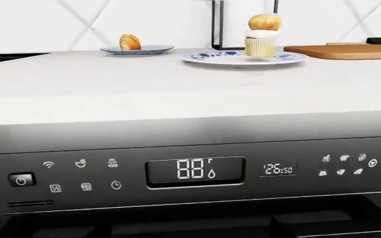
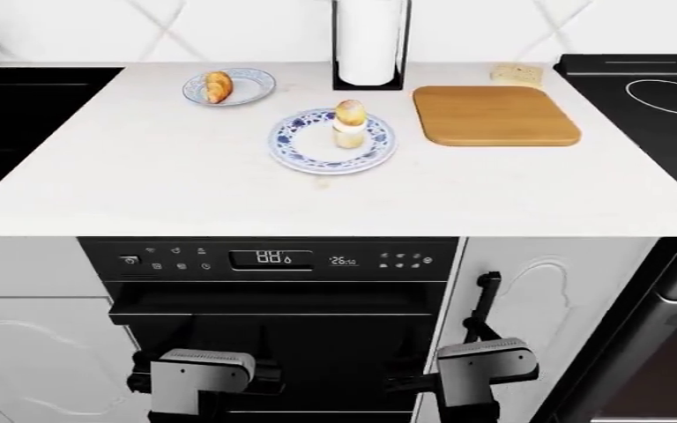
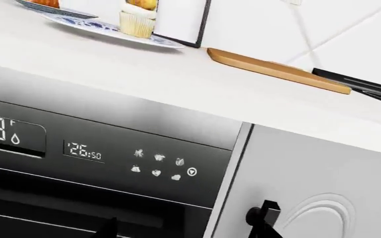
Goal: From the different types of pastries on the counter, select a croissant and place it on the cutting board. Then retrieve a jar of jam from the cabinet and place it alongside the croissant on the cutting board.
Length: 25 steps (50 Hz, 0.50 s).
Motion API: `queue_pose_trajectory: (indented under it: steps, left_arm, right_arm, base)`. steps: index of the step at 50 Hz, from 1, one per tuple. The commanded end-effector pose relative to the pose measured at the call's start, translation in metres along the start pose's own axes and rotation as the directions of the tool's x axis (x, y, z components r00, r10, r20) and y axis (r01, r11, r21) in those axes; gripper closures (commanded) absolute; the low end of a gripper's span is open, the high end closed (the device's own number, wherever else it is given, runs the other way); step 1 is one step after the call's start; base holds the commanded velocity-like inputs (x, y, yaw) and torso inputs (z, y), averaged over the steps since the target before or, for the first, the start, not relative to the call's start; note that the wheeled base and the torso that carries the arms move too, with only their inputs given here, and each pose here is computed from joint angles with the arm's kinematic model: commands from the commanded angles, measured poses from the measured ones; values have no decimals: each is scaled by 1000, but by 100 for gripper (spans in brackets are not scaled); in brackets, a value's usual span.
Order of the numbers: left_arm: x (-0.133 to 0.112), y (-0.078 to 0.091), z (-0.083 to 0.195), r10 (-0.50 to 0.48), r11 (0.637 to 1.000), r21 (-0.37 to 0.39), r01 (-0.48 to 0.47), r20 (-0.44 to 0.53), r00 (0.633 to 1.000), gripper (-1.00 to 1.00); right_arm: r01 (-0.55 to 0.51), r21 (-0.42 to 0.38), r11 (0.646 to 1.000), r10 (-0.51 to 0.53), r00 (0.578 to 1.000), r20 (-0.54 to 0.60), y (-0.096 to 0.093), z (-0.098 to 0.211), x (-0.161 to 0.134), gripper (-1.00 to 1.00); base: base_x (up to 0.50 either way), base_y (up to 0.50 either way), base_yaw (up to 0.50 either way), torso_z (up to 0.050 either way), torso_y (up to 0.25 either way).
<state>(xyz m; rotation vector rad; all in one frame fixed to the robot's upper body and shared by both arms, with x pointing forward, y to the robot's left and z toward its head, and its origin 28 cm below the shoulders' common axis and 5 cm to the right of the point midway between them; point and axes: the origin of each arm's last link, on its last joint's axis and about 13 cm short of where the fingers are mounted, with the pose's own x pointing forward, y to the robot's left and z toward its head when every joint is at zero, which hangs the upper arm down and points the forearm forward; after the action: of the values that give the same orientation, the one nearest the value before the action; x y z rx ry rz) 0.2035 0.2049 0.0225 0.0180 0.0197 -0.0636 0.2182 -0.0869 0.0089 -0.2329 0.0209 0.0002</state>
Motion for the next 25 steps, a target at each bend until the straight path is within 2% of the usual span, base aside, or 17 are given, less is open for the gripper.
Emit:
queue_pose_trajectory:
  steps: [1, 20, 25]
  left_arm:
    - [0, 0, 0, -2, 1000, 2, 2, -1, 1000, -100]
    - [0, 0, -1, -4, 1000, 4, 4, -12, 1000, -100]
    - [3, 2, 3, 23, 1000, 1, -23, 0, 1000, -100]
  right_arm:
    - [0, -4, 1000, 0, 1000, 0, 0, 1, 0, -100]
    - [-1, -7, 1000, 1, 1000, -9, 0, 0, 0, -100]
    - [-4, -13, 1000, 4, 1000, -7, 0, 2, 1, -100]
  base:
    - [-1, 500, 0, 0, 0]
    - [-1, 500, 0, 0, 0]
    - [-1, 500, 0, 0, 0]
